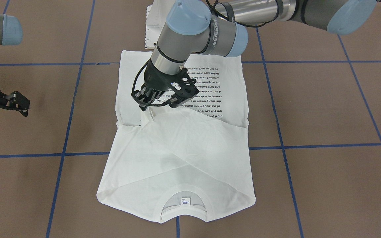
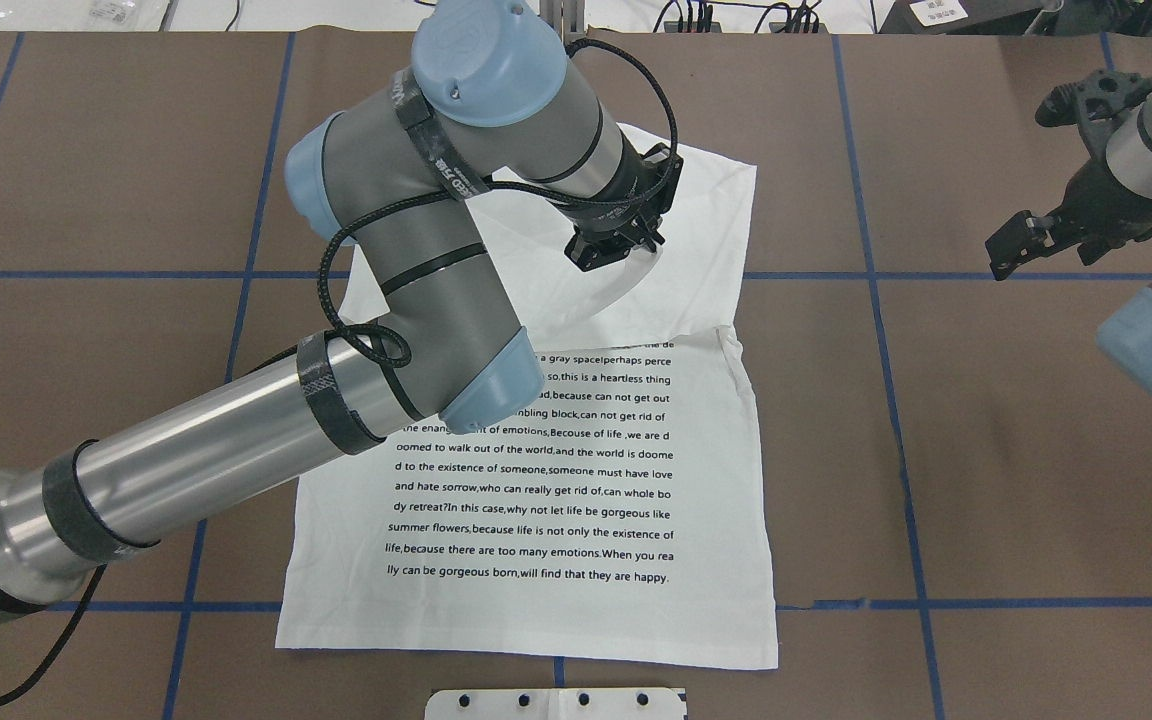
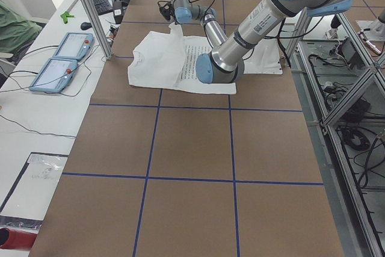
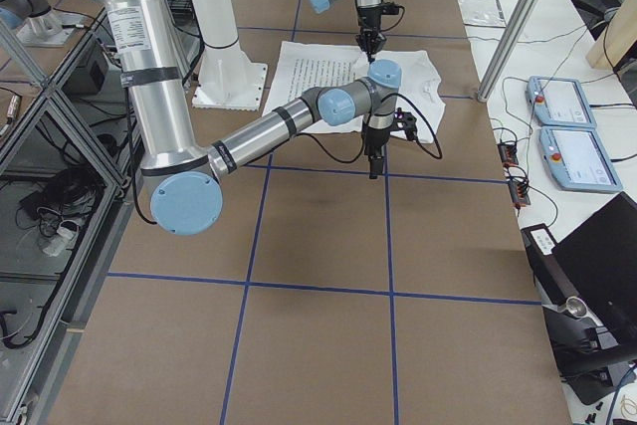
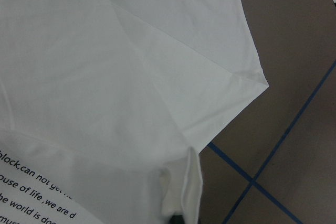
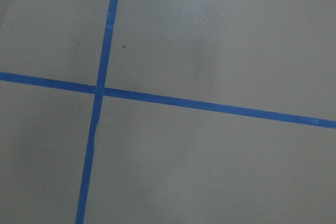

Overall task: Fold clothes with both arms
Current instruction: 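Fold the held sleeve across the shirt chest with the left gripper, then release the sleeve and withdraw the left gripper while the right gripper lowers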

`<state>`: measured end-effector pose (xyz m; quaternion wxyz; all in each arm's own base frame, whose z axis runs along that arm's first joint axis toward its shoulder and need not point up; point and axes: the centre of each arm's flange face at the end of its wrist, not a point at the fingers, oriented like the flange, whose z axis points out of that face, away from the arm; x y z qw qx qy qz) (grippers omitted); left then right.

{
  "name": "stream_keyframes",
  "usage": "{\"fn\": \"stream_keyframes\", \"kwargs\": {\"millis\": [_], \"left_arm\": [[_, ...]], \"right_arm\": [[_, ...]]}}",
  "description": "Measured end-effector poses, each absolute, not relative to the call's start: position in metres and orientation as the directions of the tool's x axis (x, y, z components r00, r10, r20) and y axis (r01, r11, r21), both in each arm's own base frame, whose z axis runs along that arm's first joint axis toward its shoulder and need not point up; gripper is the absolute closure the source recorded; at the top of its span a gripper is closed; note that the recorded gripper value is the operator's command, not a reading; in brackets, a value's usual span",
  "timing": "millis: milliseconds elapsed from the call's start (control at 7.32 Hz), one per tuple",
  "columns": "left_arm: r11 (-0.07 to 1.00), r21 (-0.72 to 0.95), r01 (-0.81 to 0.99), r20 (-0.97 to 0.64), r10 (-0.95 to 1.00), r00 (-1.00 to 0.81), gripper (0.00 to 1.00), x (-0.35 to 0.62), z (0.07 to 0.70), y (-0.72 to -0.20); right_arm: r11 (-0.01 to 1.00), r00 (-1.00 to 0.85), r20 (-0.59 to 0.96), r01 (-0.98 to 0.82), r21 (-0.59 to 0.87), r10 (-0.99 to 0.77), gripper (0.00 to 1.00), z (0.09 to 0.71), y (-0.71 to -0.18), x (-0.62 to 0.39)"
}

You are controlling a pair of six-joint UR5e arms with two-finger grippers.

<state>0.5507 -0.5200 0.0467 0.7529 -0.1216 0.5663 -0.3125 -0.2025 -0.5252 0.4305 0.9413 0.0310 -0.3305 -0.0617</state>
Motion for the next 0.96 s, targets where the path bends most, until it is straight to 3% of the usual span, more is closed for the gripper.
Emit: {"fn": "stream_keyframes", "kwargs": {"millis": [273, 410, 546, 683, 956], "left_arm": [[0.771, -0.543, 0.334, -0.772, -0.614, 0.163, 1.0, 0.575, 0.053, -0.51], [0.764, -0.551, 0.335, -0.767, -0.622, 0.158, 0.95, 0.587, 0.051, -0.499], [0.762, -0.555, 0.334, -0.764, -0.626, 0.159, 0.06, 0.599, 0.05, -0.486], [0.767, -0.547, 0.334, -0.769, -0.619, 0.162, 0.01, 0.613, 0.054, -0.474], [0.795, -0.499, 0.345, -0.806, -0.572, 0.152, 0.01, 0.633, 0.061, -0.46]], "right_arm": [[0.99, 0.773, 0.619, 0.096, 0.099, -0.137, 0.0, 0.43, -0.526, -0.204], [0.99, 0.773, 0.619, 0.096, 0.099, -0.137, 0.0, 0.429, -0.528, -0.205], [0.99, 0.773, 0.619, 0.096, 0.099, -0.137, 0.0, 0.429, -0.529, -0.205], [0.99, 0.773, 0.62, 0.096, 0.101, -0.138, 0.0, 0.428, -0.529, -0.205], [0.99, 0.77, 0.623, 0.093, 0.108, -0.141, 0.0, 0.423, -0.53, -0.206]]}}
